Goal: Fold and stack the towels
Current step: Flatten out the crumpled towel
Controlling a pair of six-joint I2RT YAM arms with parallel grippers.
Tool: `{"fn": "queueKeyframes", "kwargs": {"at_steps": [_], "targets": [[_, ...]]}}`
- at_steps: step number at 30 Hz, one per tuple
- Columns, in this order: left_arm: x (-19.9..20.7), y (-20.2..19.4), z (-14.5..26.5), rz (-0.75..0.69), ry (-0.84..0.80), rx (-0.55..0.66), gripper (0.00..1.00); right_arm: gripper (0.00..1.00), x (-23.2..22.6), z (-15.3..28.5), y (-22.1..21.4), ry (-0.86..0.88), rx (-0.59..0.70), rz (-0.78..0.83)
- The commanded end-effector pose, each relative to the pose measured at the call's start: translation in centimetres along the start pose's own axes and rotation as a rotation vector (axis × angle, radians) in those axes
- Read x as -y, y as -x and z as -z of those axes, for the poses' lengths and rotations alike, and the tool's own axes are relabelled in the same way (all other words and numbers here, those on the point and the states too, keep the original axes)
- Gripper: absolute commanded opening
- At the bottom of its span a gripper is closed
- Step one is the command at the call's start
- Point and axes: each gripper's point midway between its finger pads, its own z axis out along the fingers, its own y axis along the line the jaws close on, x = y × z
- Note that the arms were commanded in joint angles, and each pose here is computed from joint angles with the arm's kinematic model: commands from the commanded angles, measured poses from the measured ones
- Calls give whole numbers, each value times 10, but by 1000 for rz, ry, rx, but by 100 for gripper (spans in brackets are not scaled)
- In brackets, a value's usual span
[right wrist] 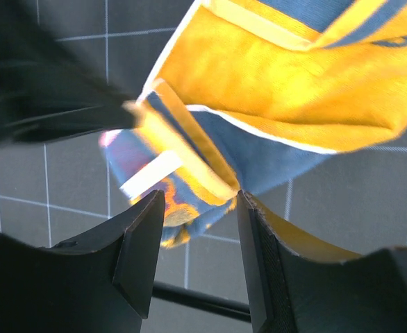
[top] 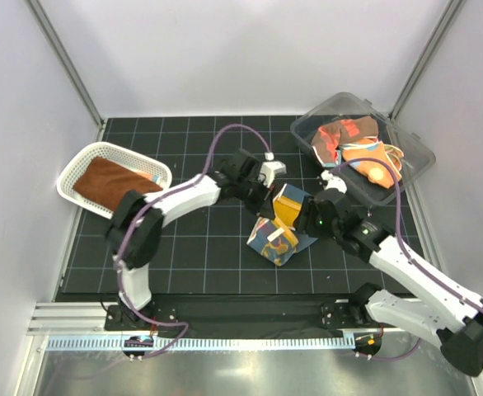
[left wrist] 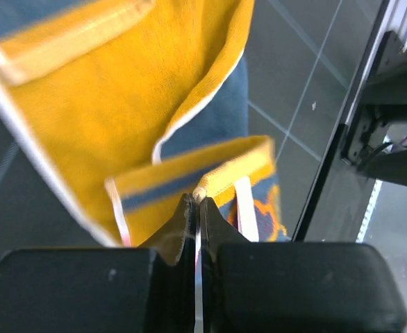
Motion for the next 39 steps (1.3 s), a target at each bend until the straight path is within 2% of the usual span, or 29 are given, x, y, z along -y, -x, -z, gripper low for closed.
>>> {"fn": "queueKeyframes", "kwargs": {"at_steps": [1,4,5,8,10,14,17,20,24,25,29,34,39], "targets": [[15,44,73,-28,135,207,0,54,-30,-9,32,63,61,-44],[-11,26,97,73,305,248,0,55,-47,-21,38,109,51,-23],[-21,7,106,139,342,251,0,57,-59,-25,40,164,46,-4],[-40,-23,119,219,442,267,0,58,-75,-48,29,229,-20,76],[-56,-34,128,273,544,288,0,58,-81,-63,20,256,-58,99],[-77,-48,143,387,648,314,0,55,-97,-84,17,330,-70,151],[-91,-69,150,503,738,275,0,52,-99,-97,22,343,-65,176],[-100,-95,155,580,826,211,0,52,-105,-112,29,429,-75,173],[-105,-115,157,606,877,180,0,54,-103,-134,23,477,-149,205],[-105,-121,157,606,879,179,0,58,-103,-136,23,501,-165,219],[-107,-126,155,606,885,185,0,64,-97,-152,22,526,-184,276],[-110,-125,156,603,897,183,0,65,-88,-167,24,622,-221,275],[-113,-131,155,615,914,166,0,67,-83,-182,15,663,-300,346]]}}
